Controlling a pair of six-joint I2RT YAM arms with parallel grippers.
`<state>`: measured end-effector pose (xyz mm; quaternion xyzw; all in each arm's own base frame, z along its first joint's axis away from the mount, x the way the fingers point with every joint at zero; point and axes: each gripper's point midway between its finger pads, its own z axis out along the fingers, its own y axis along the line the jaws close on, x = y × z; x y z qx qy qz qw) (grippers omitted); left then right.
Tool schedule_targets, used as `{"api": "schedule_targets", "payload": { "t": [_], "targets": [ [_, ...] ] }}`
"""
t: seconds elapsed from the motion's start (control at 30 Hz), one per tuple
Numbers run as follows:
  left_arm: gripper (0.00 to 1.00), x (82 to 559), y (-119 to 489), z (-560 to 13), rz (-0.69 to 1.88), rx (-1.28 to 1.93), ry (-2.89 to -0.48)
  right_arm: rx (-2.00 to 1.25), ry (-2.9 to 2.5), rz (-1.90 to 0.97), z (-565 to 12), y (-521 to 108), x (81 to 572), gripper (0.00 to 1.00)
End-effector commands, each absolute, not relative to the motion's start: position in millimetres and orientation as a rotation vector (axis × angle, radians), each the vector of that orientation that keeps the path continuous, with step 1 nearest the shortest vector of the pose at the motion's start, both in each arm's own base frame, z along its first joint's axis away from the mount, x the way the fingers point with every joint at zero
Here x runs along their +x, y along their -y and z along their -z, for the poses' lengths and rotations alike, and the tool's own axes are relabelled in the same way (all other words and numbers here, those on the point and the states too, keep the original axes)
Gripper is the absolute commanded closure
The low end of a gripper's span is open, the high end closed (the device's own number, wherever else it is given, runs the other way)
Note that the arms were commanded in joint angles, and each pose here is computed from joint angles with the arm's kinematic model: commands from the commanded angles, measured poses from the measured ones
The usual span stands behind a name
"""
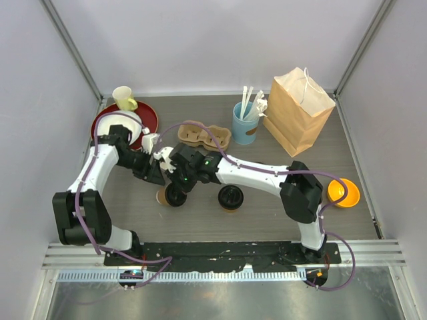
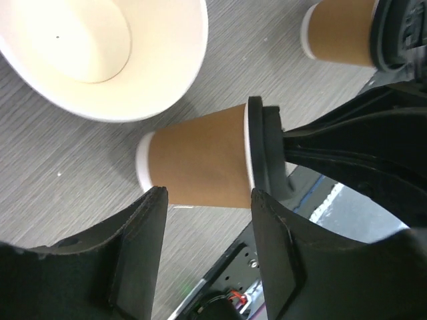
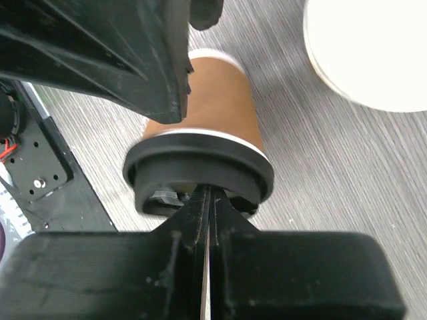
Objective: Pack the takeout coffee
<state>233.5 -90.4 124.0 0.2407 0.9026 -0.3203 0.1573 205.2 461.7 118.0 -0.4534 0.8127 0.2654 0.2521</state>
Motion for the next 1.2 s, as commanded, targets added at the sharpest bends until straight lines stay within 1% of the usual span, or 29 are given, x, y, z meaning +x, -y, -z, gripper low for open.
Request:
{"api": "schedule_targets", "payload": {
  "t": [0.0,0.13,0.27,0.4,0.47,0.5,0.53,0.73,0.87,1.1,1.13,1.17],
  "targets": [
    [0.41,250.0,112.5,-153.1,1.073,0.614,-2.441,-1.187,-2.197,-0.658,-157.8,-444.8,206.3,0.99],
    [0.4,242.2,120.7,-153.6,1.155,0.584,-2.457,-1.169,-2.198,-0.69,-160.1,-448.6,204.6,0.99],
    [0.42,240.4,111.3,-142.8,1.092,0.582,-2.525,-1.15,-2.188,-0.763,-155.3,-463.7,203.7,0.99],
    [0.43,239.7,108.0,-138.2,1.074,0.593,-2.535,-1.128,-2.152,-0.779,-169.0,-480.2,214.2,0.99],
    [0.45,239.5,104.5,-133.6,1.053,0.596,-2.553,-1.138,-2.138,-0.787,-172.5,-485.7,215.3,0.99],
    [0.49,240.3,100.2,-131.3,1.026,0.605,-2.561,-1.143,-2.136,-0.789,-173.4,-489.7,216.9,0.99],
    [0.5,242.2,94.9,-132.1,1.02,0.587,-2.56,-1.147,-2.133,-0.787,-173.5,-491.5,218.1,0.99],
    [0.54,245.1,79.0,-129.2,1.016,0.541,-2.575,-1.181,-2.132,-0.793,-166.7,-498.8,218.7,0.99],
    [0.53,241.4,82.0,-134.7,1.071,0.554,-2.557,-1.187,-2.125,-0.795,-167.2,-500.0,220.7,0.99],
    [0.45,251.9,63.4,-138.3,1.077,0.473,-2.535,-1.146,-2.126,-0.857,-171.3,-501.1,228.6,0.98],
    [0.45,250.3,63.4,-138.0,1.108,0.454,-2.541,-1.126,-2.123,-0.875,-175.9,-501.2,229.7,0.96],
    [0.45,251.2,63.1,-138.6,1.12,0.446,-2.533,-1.112,-2.109,-0.894,-183.7,-501.1,230.1,0.9]
  ]
}}
